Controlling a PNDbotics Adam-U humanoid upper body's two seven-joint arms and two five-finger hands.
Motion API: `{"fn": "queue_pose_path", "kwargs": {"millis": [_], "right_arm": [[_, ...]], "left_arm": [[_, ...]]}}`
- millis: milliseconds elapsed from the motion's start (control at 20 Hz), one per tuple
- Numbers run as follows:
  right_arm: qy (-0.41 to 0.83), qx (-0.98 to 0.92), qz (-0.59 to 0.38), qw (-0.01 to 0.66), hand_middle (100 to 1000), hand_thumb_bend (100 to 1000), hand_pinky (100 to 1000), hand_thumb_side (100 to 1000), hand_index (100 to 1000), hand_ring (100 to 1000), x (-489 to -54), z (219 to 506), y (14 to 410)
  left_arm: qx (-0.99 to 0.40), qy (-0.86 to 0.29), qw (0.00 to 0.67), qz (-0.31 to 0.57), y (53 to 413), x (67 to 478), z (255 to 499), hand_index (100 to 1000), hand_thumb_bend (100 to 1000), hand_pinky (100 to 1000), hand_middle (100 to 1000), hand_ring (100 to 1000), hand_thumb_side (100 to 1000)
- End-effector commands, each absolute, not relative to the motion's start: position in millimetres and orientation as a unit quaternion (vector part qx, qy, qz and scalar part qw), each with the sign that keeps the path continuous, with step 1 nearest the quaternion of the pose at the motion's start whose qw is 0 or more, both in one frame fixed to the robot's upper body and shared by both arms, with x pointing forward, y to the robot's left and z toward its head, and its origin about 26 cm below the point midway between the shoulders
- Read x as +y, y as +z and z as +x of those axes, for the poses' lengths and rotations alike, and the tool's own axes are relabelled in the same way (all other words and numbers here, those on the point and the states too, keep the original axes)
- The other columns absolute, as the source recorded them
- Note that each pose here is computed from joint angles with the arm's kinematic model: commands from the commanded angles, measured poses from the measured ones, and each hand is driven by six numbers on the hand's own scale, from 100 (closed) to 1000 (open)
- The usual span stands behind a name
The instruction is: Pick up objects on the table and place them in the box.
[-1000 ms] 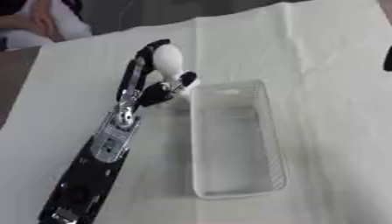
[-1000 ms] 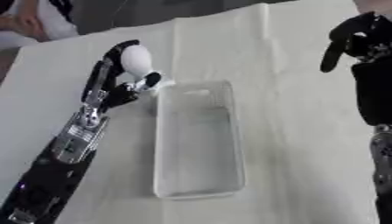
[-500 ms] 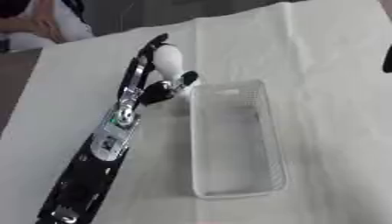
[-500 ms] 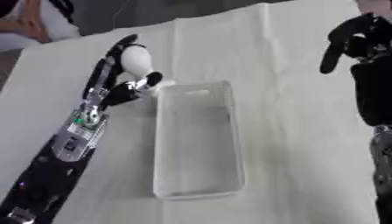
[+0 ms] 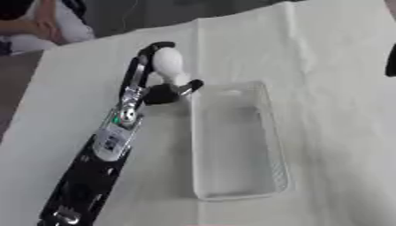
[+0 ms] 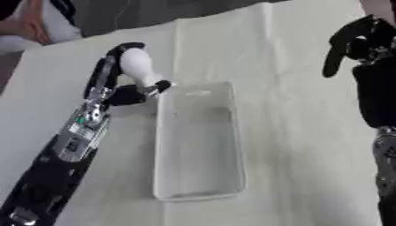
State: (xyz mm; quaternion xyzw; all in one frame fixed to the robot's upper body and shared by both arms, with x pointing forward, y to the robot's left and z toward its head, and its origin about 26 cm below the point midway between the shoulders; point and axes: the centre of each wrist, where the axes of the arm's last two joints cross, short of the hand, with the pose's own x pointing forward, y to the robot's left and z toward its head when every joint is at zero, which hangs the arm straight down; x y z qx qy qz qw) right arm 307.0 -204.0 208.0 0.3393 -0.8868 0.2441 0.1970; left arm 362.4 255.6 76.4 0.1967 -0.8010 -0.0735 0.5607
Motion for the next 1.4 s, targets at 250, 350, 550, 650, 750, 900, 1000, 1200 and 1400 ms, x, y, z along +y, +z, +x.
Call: {"fn": "queue_pose_path", "kwargs": {"millis": [250, 350, 550, 650, 750, 900, 1000, 1200, 1400], "right_arm": [[0.249, -0.887, 0.341, 0.19, 874, 100, 363, 824, 874, 582, -203, 305, 213], [0.249, -0.886, 0.341, 0.19, 871, 100, 357, 825, 871, 576, -203, 305, 213], [0.249, -0.887, 0.34, 0.19, 868, 100, 348, 824, 867, 566, -203, 305, 213], [0.249, -0.887, 0.339, 0.191, 866, 100, 344, 824, 865, 561, -203, 305, 212], [0.249, -0.887, 0.338, 0.192, 863, 100, 342, 824, 864, 559, -203, 305, 212], [0.249, -0.888, 0.337, 0.192, 861, 100, 339, 825, 863, 556, -204, 305, 212], [0.248, -0.888, 0.336, 0.192, 859, 100, 338, 825, 862, 554, -204, 305, 211], [0.247, -0.888, 0.335, 0.194, 854, 100, 334, 824, 859, 550, -205, 306, 210], [0.246, -0.888, 0.336, 0.194, 851, 100, 332, 825, 857, 547, -204, 306, 210]], "left_arm": [[-0.778, 0.005, 0.589, 0.217, 68, 262, 365, 207, 100, 100, 100, 100, 183], [-0.781, 0.012, 0.588, 0.212, 70, 262, 365, 191, 100, 100, 100, 100, 155], [-0.785, 0.02, 0.584, 0.204, 71, 263, 366, 190, 100, 100, 100, 100, 138], [-0.788, 0.025, 0.582, 0.202, 73, 264, 366, 189, 100, 100, 100, 100, 127], [-0.793, 0.032, 0.575, 0.2, 77, 266, 366, 187, 100, 100, 100, 100, 117], [-0.814, 0.048, 0.541, 0.206, 96, 276, 364, 186, 100, 100, 100, 100, 114], [-0.831, 0.053, 0.51, 0.217, 114, 286, 360, 186, 100, 100, 100, 100, 112], [-0.858, 0.046, 0.451, 0.243, 151, 304, 347, 185, 100, 100, 100, 100, 109], [-0.876, 0.028, 0.405, 0.26, 180, 315, 336, 185, 100, 100, 100, 100, 104]]}}
